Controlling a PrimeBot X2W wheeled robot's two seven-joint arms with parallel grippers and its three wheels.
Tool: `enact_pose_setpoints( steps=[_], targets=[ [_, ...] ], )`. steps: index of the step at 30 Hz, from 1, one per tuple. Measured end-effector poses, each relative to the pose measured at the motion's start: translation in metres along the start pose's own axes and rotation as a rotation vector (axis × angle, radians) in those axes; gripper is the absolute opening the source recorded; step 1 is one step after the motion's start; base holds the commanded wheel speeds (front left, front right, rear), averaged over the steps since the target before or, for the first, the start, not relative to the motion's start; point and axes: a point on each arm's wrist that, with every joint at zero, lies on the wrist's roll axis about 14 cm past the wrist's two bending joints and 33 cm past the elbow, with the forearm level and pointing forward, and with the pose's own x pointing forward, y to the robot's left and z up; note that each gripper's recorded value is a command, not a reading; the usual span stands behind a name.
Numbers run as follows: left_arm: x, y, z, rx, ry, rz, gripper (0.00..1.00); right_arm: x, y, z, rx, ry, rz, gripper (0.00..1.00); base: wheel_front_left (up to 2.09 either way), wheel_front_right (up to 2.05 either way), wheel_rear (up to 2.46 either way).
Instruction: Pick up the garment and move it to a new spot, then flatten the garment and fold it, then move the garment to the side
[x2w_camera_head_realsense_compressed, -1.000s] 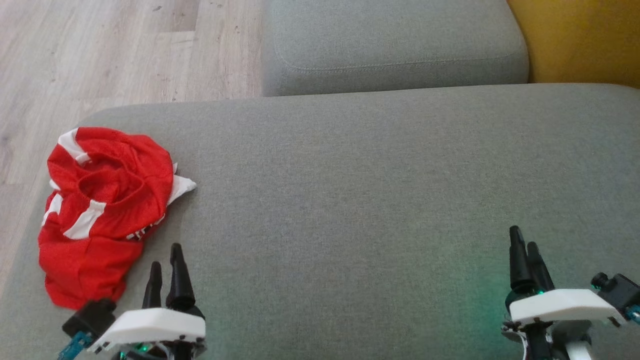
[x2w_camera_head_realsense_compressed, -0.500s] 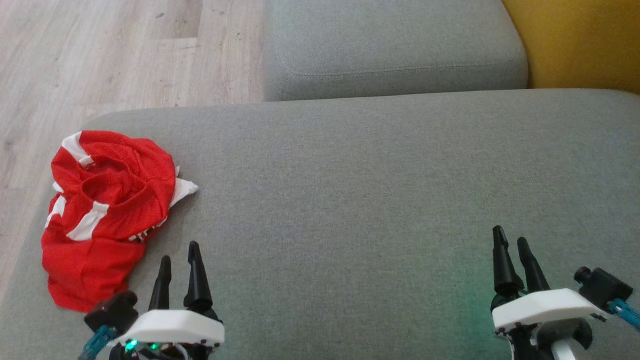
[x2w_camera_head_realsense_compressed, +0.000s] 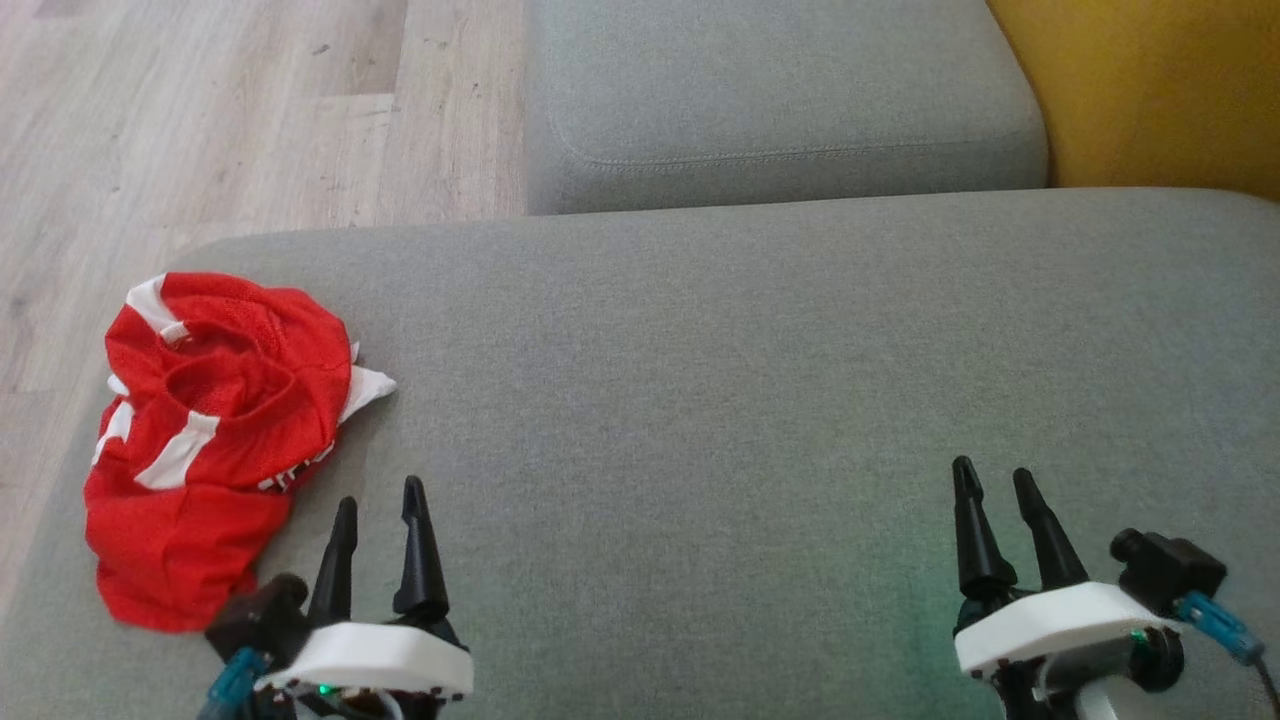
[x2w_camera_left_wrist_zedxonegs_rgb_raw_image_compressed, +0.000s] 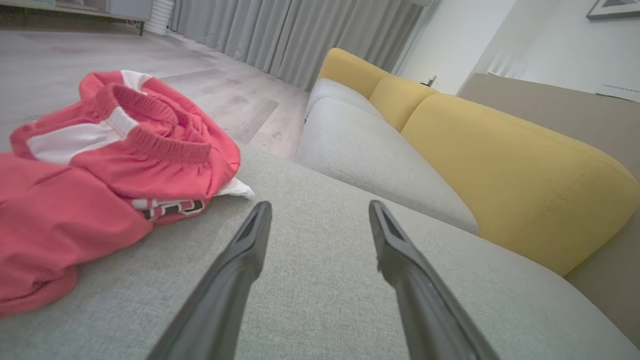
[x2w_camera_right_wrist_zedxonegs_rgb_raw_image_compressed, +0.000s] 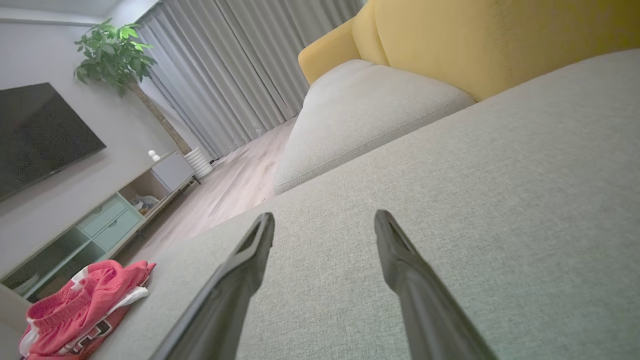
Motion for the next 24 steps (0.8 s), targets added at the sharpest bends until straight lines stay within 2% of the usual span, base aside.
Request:
enact_pose_setpoints(
  steps=[17,24],
  targets=[
    [-0.004,-0.020,0.010,0.209,-0.073,-0.061,1.00,-0.002,0.017,0.003,-0.217,-0.028,0.070,1.00,0.00,0.00,0.00],
    [-0.005,-0.017,0.012,0.286,-0.099,-0.040,1.00,-0.001,0.019,0.004,-0.299,-0.040,0.087,1.00,0.00,0.00,0.00]
  ],
)
